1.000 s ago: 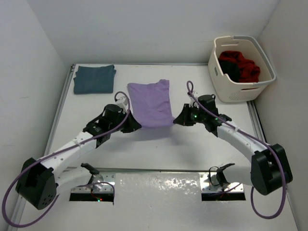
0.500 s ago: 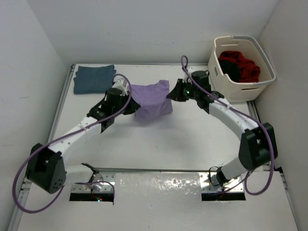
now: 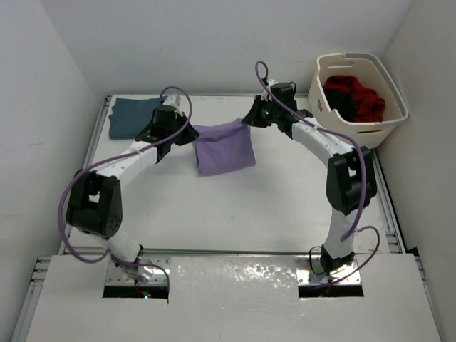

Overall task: Fold and stack the t-shirts
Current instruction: Fold the long partially folded tshirt into a neat square, then smooth out wrinkles on the folded tshirt

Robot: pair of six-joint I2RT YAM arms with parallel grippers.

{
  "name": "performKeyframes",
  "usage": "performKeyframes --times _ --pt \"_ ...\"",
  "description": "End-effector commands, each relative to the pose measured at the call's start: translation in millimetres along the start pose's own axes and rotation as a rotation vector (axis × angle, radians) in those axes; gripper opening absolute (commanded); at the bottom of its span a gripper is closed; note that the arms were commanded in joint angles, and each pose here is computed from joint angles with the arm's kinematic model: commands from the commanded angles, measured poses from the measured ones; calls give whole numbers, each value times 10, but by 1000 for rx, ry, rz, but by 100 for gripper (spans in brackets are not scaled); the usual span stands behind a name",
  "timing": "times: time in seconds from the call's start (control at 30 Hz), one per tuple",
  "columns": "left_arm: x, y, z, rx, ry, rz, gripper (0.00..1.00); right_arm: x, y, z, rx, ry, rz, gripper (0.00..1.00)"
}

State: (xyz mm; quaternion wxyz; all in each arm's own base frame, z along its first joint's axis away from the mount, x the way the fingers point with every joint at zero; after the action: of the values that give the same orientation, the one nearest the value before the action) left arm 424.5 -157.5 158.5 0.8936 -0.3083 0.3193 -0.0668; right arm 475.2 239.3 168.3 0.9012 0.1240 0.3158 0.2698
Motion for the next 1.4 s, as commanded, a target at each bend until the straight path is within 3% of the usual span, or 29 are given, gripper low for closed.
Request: performKeyframes --times 0.0,0.5,0.6,0.7,0.73,0.77,0.8,0.83,0.87,0.9,0.93,1.13,1.37 --pt "218 -99 283 28 -37 -48 0 65 -126 376 -21 -95 -30 0" --pt "975 265 553 4 -41 51 0 1042 -487 484 -55 -158 62 0" --pt "1110 351 560 -1 -34 69 0 1193 -568 467 -52 -175 54 8" --pt "1215 412 632 -2 -59 101 26 1321 -647 521 -63 -213 49 51" --pt "1229 400 697 2 -75 104 42 1323 -622 664 -72 -242 50 68" --pt "1235 407 733 -1 -82 114 65 1343 -627 668 -76 -234 50 74" --pt "1230 424 743 -2 -77 133 70 1353 -648 672 -74 -227 49 82" --pt "1212 361 821 4 -93 121 75 1316 -615 737 -85 -236 53 99" --pt "1150 301 882 9 -106 111 86 1275 -571 742 -110 -235 72 99" --pt "1111 255 928 9 -120 100 88 1224 -540 756 -116 -239 78 99" --pt "1085 238 903 10 -115 91 89 1053 -423 903 -131 -274 88 99" --pt "998 -27 711 15 -84 -8 90 793 -266 628 -126 -248 137 99" --pt "1298 -88 463 -21 -12 -103 90 1097 -137 415 -24 -222 269 99"
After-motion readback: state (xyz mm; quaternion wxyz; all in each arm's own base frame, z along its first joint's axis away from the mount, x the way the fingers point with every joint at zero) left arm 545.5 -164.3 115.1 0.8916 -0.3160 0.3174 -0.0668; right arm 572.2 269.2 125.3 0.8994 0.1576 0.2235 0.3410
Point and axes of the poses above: each gripper's point midway between its finger pads, its own x axis out along the fingers, its own y axis along the line the jaws close on, z = x × y, the point moved 1 cm from there along -x, back along the fingers, and after that the axes turned 9 degrees about -x, right-handed, at the moved point
